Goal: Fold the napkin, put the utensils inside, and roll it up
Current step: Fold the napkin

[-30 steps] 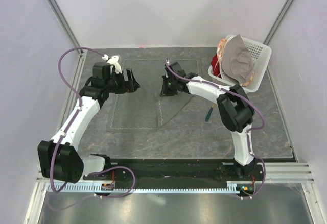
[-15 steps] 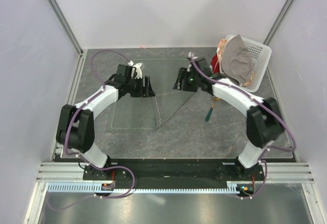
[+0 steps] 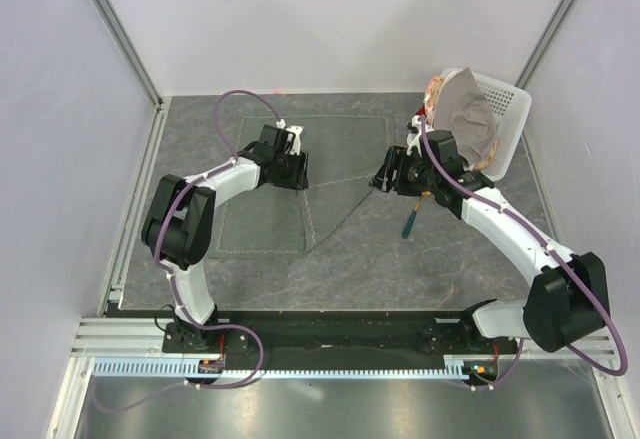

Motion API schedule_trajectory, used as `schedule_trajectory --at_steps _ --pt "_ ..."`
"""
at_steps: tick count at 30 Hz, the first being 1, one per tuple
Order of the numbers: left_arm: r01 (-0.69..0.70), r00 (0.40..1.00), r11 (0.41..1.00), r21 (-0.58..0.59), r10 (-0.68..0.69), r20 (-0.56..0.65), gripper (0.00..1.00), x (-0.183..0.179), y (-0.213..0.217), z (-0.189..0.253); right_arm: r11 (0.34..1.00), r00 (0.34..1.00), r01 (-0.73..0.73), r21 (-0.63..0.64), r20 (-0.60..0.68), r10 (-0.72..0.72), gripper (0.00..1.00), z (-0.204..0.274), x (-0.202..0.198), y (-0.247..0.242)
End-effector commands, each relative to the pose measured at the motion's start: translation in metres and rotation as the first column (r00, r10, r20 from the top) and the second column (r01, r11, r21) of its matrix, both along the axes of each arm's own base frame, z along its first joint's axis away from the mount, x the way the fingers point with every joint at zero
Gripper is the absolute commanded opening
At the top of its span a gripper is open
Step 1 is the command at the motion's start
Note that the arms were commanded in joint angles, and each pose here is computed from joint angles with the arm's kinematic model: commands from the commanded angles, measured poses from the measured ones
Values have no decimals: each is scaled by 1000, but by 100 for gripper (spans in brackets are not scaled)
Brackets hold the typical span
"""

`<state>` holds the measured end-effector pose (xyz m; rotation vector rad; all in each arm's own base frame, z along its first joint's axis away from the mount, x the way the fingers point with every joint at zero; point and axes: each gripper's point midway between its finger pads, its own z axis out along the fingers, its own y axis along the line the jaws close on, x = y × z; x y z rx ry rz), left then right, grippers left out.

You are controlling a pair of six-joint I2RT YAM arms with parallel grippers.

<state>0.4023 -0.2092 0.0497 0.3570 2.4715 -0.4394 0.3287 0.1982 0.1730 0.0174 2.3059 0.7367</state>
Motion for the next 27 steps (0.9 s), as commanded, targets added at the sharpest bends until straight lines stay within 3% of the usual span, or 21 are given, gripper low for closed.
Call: schedule_trajectory --at_steps 1,17,27 --pt "43 994 998 36 -46 97 55 25 -5 4 1000 999 -25 7 19 25 68 5 -7 -3" --pt "8 997 997 80 -14 78 41 33 1 -18 1000 1000 -22 14 -7 22 69 -2 -13 -4" --pt "-3 997 997 75 -3 78 15 32 0 -16 1000 1000 -19 14 -22 19 69 -8 -17 -5"
